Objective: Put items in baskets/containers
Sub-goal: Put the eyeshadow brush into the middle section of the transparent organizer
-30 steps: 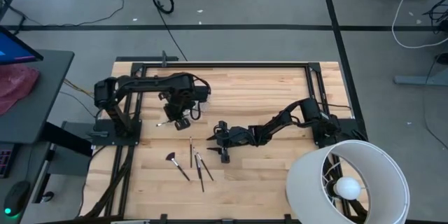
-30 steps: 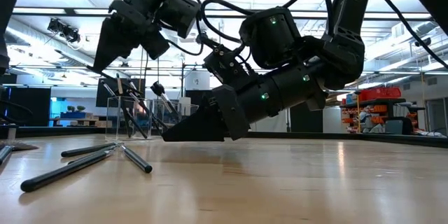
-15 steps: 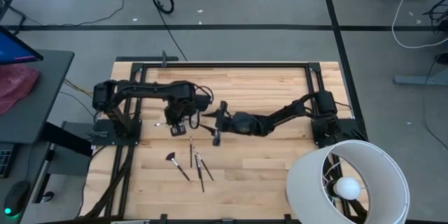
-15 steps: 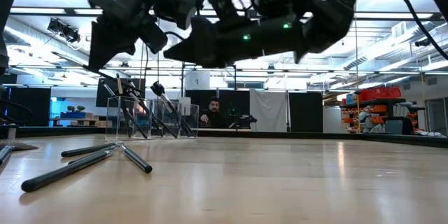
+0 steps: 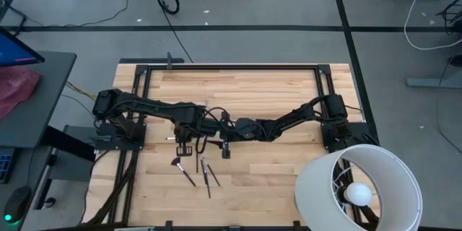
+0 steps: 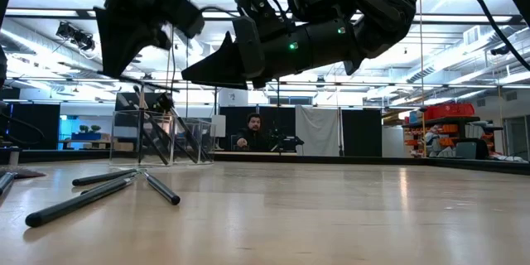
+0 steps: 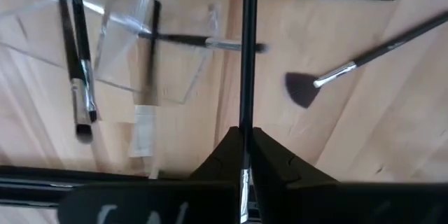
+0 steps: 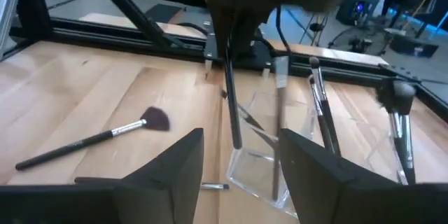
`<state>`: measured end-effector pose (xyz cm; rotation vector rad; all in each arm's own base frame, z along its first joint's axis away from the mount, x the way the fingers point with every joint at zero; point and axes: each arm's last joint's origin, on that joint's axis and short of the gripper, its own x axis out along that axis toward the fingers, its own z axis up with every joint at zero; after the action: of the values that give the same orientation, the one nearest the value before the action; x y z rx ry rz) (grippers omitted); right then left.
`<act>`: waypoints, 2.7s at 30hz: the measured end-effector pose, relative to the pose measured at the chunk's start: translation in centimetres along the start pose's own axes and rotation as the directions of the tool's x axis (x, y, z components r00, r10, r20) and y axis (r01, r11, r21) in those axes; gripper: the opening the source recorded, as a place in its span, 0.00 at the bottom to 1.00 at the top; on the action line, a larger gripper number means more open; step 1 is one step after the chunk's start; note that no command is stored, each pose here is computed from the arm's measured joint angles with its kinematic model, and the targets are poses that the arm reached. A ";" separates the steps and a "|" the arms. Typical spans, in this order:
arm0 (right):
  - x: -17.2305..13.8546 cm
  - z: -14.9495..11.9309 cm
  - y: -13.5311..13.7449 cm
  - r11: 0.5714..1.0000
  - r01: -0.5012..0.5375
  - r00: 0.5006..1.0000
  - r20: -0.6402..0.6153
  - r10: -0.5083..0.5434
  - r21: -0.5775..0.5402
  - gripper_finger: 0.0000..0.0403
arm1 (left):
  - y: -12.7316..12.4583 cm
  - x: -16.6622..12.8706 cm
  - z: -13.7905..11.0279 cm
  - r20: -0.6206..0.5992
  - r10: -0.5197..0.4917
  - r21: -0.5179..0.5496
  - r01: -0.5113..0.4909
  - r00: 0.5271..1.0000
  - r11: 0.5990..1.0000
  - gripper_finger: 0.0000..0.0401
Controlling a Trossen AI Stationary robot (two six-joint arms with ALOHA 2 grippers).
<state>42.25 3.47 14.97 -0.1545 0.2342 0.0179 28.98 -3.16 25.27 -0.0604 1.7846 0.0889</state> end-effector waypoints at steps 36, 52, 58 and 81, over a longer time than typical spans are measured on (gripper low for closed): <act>0.1 0.6 -1.0 0.997 -0.022 0.996 0.079 0.029 -0.078 0.29 | -1.0 -3.4 0.7 0.141 -0.010 0.078 -0.001 0.990 0.997 0.04; 0.0 0.9 -0.9 0.993 -0.076 0.989 0.118 0.086 -0.088 0.20 | -1.0 -3.5 0.7 0.149 -0.008 0.080 -0.004 0.989 0.997 0.04; 0.0 0.9 -0.9 0.993 -0.078 0.989 0.118 0.088 -0.088 0.20 | -1.0 -3.5 0.7 0.149 -0.008 0.080 -0.004 0.989 0.997 0.04; 0.0 0.9 -0.8 0.993 -0.077 0.989 0.117 0.086 -0.085 0.04 | -0.9 -3.5 0.9 0.175 0.008 0.075 -0.022 0.984 0.997 0.04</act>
<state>42.52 2.78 15.98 -0.2231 0.1187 0.1177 30.71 -4.03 28.46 0.0163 1.6114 0.0351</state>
